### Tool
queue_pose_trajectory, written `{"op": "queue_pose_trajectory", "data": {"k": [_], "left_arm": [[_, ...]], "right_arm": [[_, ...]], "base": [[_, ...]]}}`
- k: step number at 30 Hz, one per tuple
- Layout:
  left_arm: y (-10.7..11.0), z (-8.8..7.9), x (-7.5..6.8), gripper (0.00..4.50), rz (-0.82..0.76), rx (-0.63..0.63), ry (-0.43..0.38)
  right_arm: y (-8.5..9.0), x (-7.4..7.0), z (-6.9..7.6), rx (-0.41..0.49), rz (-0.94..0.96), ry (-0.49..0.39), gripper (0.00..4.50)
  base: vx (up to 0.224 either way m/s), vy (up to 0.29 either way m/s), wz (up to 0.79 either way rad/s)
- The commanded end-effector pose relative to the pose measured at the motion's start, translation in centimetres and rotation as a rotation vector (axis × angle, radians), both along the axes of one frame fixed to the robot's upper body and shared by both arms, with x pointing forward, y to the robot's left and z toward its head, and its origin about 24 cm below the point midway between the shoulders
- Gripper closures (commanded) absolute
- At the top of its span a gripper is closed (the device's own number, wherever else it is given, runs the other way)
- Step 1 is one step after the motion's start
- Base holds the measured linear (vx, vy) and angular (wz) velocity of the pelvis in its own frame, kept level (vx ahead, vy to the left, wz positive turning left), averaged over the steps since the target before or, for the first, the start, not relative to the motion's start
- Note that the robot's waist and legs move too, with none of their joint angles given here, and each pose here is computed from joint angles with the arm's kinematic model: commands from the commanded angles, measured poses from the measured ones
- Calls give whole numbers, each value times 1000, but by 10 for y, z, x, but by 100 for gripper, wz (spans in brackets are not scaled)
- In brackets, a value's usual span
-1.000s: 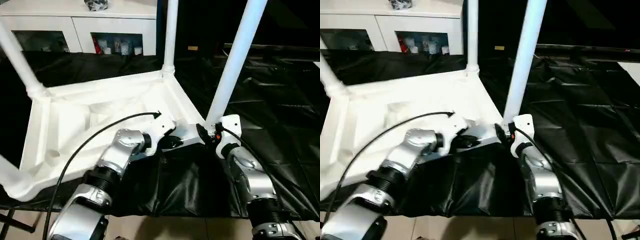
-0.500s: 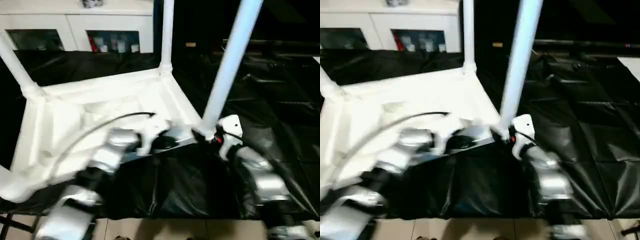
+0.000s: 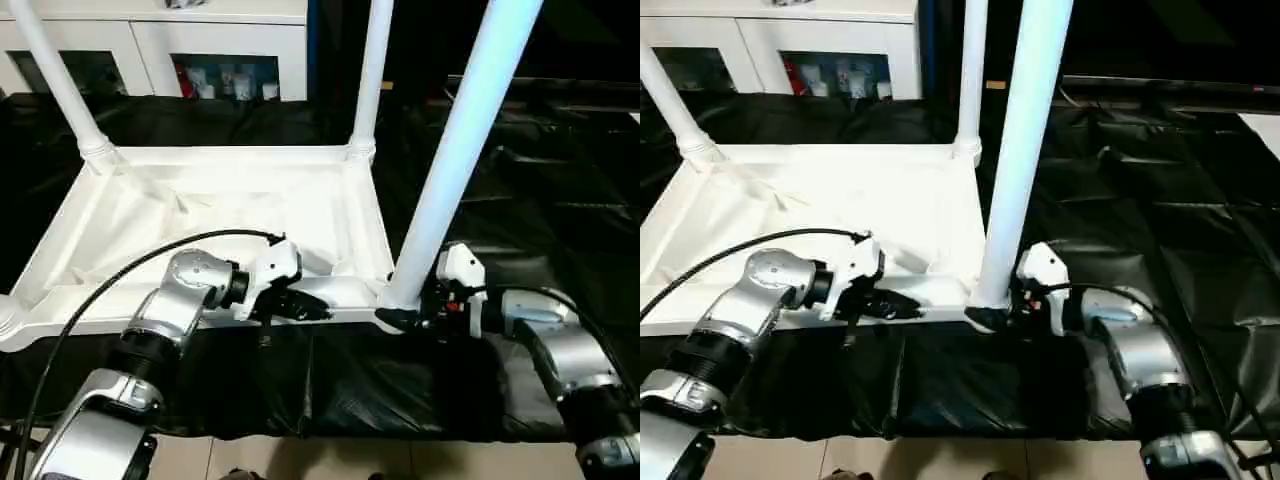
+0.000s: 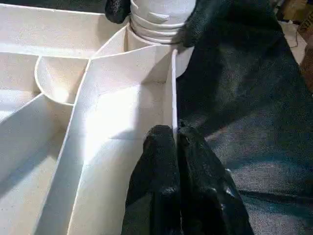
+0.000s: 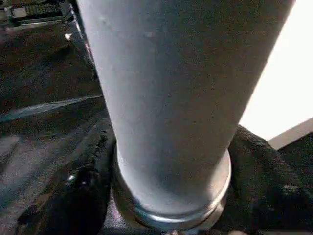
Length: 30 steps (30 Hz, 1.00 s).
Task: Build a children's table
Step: Rotate leg to tighten
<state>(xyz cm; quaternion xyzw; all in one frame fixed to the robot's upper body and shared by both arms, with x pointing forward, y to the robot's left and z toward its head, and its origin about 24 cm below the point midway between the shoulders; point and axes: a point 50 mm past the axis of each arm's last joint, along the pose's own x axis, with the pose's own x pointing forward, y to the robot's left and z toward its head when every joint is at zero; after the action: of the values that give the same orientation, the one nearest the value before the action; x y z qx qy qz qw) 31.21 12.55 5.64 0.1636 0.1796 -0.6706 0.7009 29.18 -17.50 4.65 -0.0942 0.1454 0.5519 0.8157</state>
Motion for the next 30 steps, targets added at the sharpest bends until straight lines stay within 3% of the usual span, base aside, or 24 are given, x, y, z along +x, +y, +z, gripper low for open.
{"op": "queue_pose_trajectory", "data": {"k": [1,9,13,15,16,22,25,26,30], "left_arm": [[-7,-7,-8,450,-101,9,56],[-11,-9,-7,450,-64,-3,57],[-24,-13,-1,450,68,-5,31],[-44,-18,-1,450,147,-22,21],[-44,-18,-1,450,147,-22,21],[-90,-23,-3,450,311,-79,6],[-97,-23,-4,450,321,-87,-10],[-99,-23,-5,450,316,-85,-21],[-93,-23,-4,450,303,-79,-32]], "right_arm": [[-1,-4,-10,-26,17,62,144],[14,-11,-7,57,8,95,176],[29,-11,-18,43,-175,86,178],[42,-6,-27,61,-388,80,178],[42,-6,-27,61,-388,80,178],[61,2,-39,110,-757,101,178],[68,2,-36,119,-774,65,178],[72,2,-33,125,-773,31,108],[71,2,-30,144,-754,15,102]], "base": [[0,0,0],[0,0,0],[0,0,0],[0,0,0],[0,0,0],[0,0,0],[0,0,0],[0,0,0],[0,0,0]]}}
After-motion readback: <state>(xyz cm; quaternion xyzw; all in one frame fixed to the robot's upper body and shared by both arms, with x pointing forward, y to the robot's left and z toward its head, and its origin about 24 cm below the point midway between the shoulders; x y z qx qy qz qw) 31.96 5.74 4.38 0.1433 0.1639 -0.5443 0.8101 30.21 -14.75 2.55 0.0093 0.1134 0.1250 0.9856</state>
